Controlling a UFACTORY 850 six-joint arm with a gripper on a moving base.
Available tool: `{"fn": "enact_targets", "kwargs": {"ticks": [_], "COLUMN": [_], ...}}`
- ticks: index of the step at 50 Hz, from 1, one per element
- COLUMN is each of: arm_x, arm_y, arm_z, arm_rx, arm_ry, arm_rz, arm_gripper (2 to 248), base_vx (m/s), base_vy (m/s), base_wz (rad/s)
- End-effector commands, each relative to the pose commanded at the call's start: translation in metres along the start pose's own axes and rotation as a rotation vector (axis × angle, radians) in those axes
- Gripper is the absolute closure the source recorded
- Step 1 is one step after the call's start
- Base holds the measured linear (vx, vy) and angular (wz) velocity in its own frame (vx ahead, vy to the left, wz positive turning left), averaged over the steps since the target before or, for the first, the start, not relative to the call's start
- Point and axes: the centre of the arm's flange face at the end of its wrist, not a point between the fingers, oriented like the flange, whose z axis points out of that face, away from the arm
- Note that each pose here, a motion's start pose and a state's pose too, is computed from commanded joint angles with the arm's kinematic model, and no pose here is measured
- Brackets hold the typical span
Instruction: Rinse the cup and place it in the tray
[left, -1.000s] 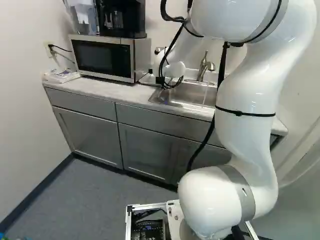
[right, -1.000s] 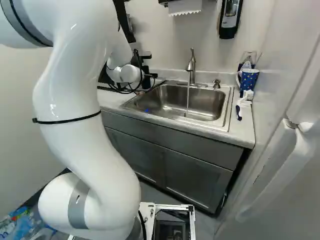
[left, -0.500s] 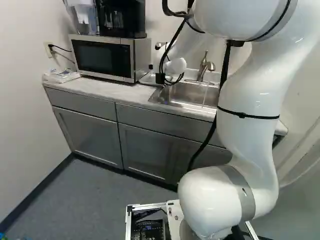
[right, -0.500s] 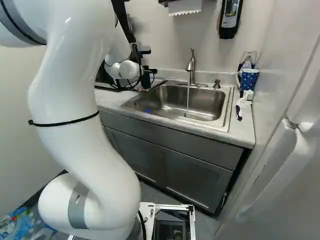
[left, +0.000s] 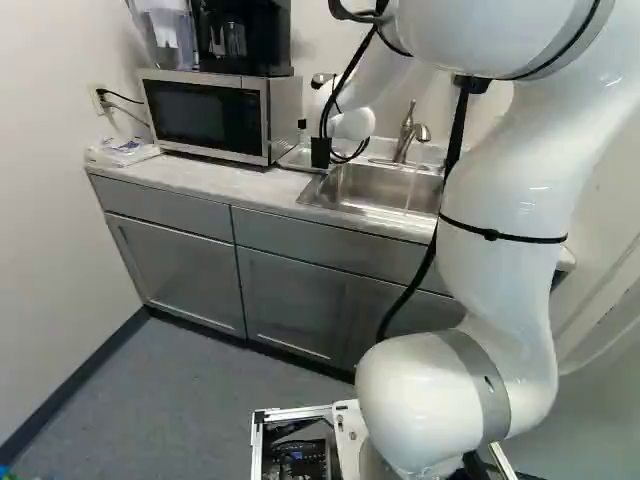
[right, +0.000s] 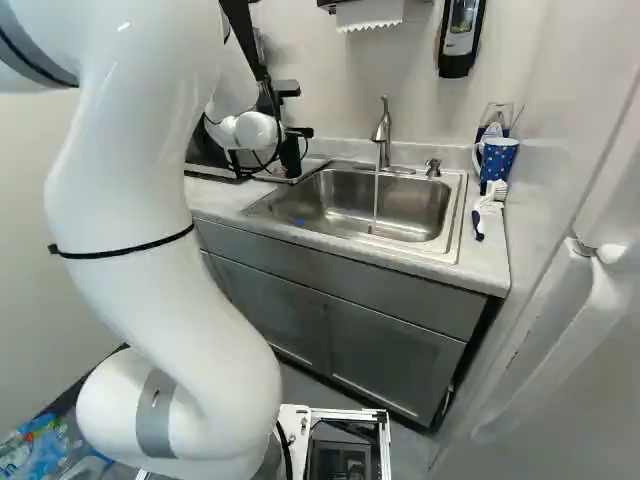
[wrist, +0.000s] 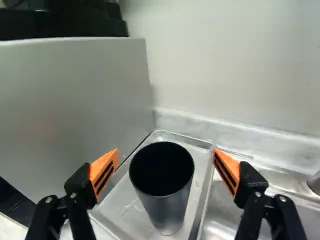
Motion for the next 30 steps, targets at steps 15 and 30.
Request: {"fn": "enact_targets", "kwargs": {"ticks": [15, 30], "arm_x": [0.016, 0.033], "arm_y": [0.000, 0.011], "arm_z": [-0.005, -0.010], "arm_rx": [0.001, -0.018], "arm_ry": [0.030, 0.060], "arm_rz": [0.000, 0.003], "arm_gripper": [3, 3], "base_vx": [0.000, 0.000], "base_vy": [0.000, 0.000], "base_wz": [0.000, 0.000]}}
